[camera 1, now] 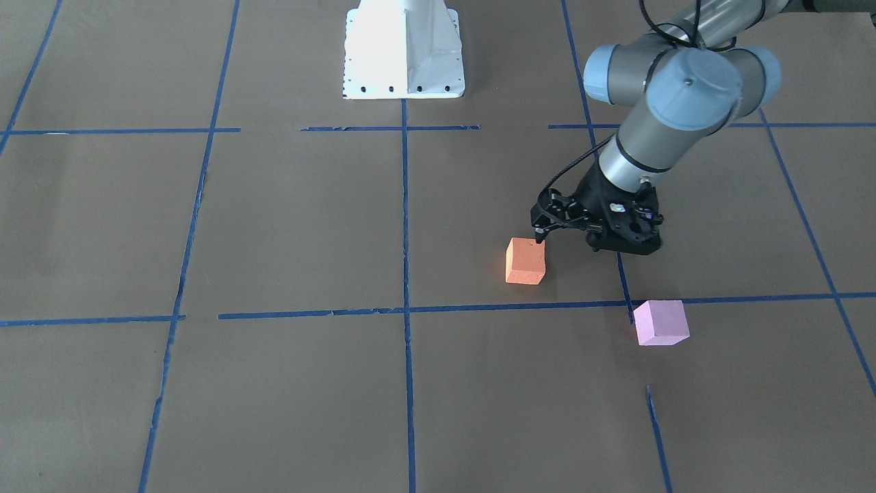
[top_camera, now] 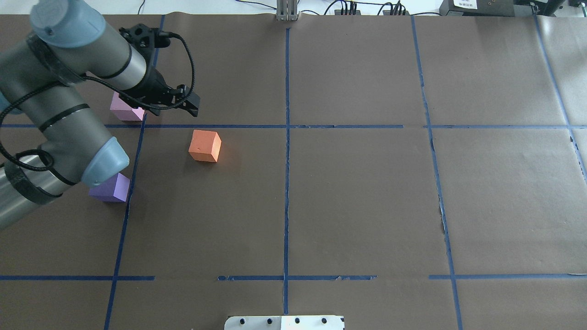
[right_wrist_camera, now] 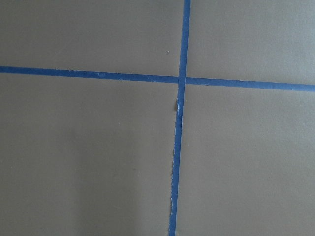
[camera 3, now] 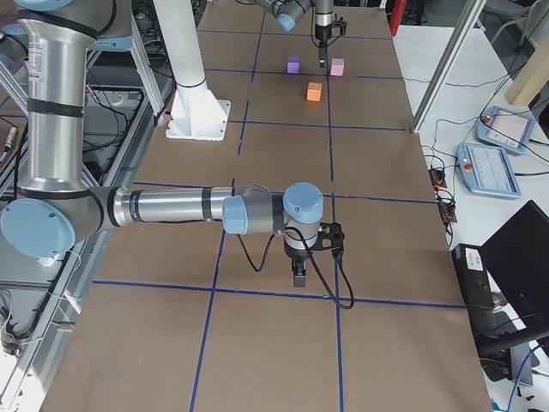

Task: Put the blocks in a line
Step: 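Move the left gripper over the orange cube and lower it, then close the left gripper on the orange cube and lift it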

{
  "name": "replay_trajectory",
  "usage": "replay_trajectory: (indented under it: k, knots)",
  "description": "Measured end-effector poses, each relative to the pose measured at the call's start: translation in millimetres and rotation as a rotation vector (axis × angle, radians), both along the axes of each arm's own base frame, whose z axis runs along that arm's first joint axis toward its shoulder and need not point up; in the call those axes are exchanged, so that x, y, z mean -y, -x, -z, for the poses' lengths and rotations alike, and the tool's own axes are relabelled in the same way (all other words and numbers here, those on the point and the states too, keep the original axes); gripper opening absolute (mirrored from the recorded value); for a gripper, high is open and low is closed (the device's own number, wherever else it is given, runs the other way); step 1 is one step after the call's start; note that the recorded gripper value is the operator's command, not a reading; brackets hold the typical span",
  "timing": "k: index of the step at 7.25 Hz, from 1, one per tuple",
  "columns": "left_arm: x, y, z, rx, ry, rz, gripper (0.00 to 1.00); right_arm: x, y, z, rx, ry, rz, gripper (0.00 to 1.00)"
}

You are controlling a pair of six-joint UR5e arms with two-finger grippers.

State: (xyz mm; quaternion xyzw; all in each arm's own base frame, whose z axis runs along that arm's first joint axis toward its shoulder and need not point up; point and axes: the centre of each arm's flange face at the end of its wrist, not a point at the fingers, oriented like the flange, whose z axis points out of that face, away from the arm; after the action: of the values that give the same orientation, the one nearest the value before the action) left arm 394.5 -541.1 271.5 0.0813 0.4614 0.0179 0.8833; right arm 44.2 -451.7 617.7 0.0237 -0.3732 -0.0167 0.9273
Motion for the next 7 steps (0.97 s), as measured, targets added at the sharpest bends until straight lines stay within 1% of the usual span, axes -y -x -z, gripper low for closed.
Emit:
replay_trajectory:
  k: [2,4,6,7]
  knots:
    - [-2.9,-47.9,-10.6,-0.002,0.004,0.035,1.0,0.0,0.0,0.1,0.0,0.0,0.0,1.0]
    - [-7.2,-74.9,-27.4,0.036,-0.002,0.052,1.0,0.0,0.0,0.2,0.0,0.0,0.0,1.0]
    - [-16.6,-96.2,-43.8,0.066,0.012,0.032,1.0,0.0,0.0,0.0,0.0,0.0,0.0,1.0]
    - [-20.3,-104.6,-51.8,0.079,0.021,0.021,0.97,0.0,0.0,0.0,0.0,0.0,0.0,1.0]
